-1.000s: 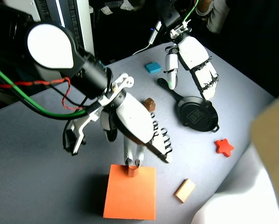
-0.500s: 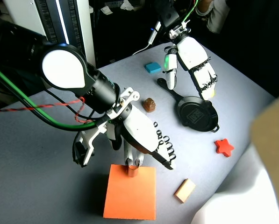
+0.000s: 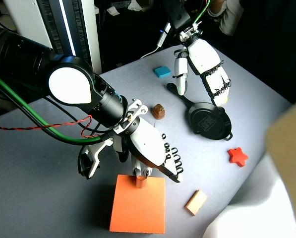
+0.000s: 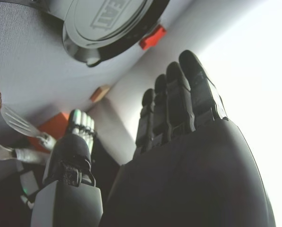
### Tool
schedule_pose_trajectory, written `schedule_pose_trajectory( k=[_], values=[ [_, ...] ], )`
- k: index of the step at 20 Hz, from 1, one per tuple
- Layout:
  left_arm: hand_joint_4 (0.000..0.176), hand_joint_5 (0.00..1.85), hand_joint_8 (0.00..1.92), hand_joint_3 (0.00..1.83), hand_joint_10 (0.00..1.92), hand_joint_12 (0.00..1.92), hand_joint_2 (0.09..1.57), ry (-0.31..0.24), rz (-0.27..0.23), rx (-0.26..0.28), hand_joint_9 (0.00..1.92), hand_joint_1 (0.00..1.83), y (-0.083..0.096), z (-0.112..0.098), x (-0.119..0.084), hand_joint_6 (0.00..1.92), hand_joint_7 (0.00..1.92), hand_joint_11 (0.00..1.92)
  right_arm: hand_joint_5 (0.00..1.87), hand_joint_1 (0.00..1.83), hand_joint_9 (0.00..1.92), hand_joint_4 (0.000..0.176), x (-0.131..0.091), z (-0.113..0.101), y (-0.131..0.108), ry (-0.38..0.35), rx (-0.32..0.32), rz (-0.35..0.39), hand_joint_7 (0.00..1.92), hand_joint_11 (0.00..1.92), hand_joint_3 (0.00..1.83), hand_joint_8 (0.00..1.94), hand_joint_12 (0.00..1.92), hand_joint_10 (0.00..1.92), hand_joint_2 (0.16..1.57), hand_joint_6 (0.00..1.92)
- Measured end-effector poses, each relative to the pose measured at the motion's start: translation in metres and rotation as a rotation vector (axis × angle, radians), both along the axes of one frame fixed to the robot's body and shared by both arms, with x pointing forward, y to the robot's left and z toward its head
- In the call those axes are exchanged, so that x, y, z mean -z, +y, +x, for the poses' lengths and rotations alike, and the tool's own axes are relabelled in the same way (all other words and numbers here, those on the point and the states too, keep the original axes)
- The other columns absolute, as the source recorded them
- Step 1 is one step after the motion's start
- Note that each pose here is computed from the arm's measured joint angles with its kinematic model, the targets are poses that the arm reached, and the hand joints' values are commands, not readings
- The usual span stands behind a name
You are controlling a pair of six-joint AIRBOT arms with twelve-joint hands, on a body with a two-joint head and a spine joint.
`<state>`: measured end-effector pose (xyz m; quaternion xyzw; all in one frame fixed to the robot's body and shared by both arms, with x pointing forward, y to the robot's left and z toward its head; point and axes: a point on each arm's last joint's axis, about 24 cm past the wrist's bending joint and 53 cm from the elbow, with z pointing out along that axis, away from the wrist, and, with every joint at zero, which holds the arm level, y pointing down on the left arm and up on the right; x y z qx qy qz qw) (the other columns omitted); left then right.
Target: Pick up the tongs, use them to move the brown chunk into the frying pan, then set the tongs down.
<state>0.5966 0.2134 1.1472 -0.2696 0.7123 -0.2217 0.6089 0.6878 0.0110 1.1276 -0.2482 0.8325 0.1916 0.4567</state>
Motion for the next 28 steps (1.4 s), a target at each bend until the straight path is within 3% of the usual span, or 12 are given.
schedule_pose_trajectory(
  k=[1,4,6,9,11,14,18,23,28],
  values=[
    [0.016,0.09,0.00,0.00,0.01,0.64,1.25,0.000,0.000,0.000,0.17,0.09,0.0001,0.0000,0.0001,0.00,0.17,0.00,0.06,1.14,0.05,0.000,0.0002,-0.0001,0.0001,0.001,0.000,0.000,0.08,0.02,0.02,0.03,0.02,0.02,0.92,0.02],
    [0.013,0.12,0.00,0.00,0.00,0.65,1.25,0.003,-0.002,-0.003,0.17,0.14,0.0004,-0.0002,0.0009,0.01,0.18,0.00,0.17,1.12,0.16,0.000,-0.0004,0.0000,0.0003,-0.004,-0.004,-0.003,0.22,0.00,0.01,0.03,0.68,0.08,0.93,0.05],
    [0.014,0.11,0.00,0.00,0.00,0.60,1.25,0.008,-0.007,-0.001,0.16,0.14,-0.0018,0.0002,0.0038,0.00,0.16,0.00,0.24,1.13,0.21,0.000,-0.0003,-0.0003,0.0010,-0.007,-0.008,-0.007,0.29,0.00,0.01,0.04,0.91,0.11,0.93,0.08],
    [0.013,0.13,0.00,0.00,0.01,0.66,1.25,0.013,-0.007,0.002,0.18,0.14,-0.0025,-0.0003,0.0055,0.00,0.17,0.00,0.32,1.14,0.25,0.000,-0.0005,-0.0003,0.0015,-0.009,-0.010,-0.008,0.37,0.00,0.01,0.04,1.12,0.16,0.94,0.12],
    [0.012,0.11,0.00,0.00,0.00,0.62,1.26,0.012,-0.007,0.000,0.17,0.10,-0.0020,-0.0003,0.0052,0.00,0.16,0.00,0.34,1.14,0.27,0.000,-0.0010,-0.0006,0.0023,-0.010,-0.012,-0.006,0.41,0.00,0.02,0.03,1.21,0.21,0.96,0.13],
    [0.013,0.11,0.00,0.00,0.00,0.61,1.26,0.012,-0.007,0.000,0.15,0.08,-0.0019,-0.0002,0.0052,0.00,0.15,0.00,0.36,1.18,0.24,0.000,-0.0008,-0.0012,0.0043,-0.010,-0.016,-0.006,0.49,0.00,0.01,0.02,1.33,0.49,0.97,0.20],
    [0.011,0.10,0.00,0.00,0.00,0.63,1.26,0.010,-0.006,-0.002,0.16,0.09,-0.0009,0.0004,0.0049,0.00,0.16,0.00,0.43,1.18,0.31,0.000,-0.0007,-0.0019,0.0058,-0.010,-0.019,-0.005,0.63,0.00,0.03,0.04,1.52,0.70,1.02,0.45],
    [0.011,0.12,0.00,0.00,0.00,0.67,1.26,0.010,-0.006,-0.002,0.17,0.10,-0.0009,0.0004,0.0049,0.00,0.16,0.00,0.57,1.15,0.46,0.000,-0.0014,-0.0019,0.0064,-0.011,-0.021,-0.002,0.79,0.02,0.05,0.09,1.61,0.72,1.07,0.52],
    [0.016,0.10,0.00,0.00,0.00,0.65,1.26,0.009,-0.005,-0.003,0.17,0.09,-0.0007,0.0005,0.0047,0.00,0.15,0.00,0.82,1.13,0.66,0.000,-0.0046,-0.0016,0.0075,-0.015,-0.021,0.003,0.93,0.23,0.05,0.03,1.51,0.56,1.09,0.28]
  ],
)
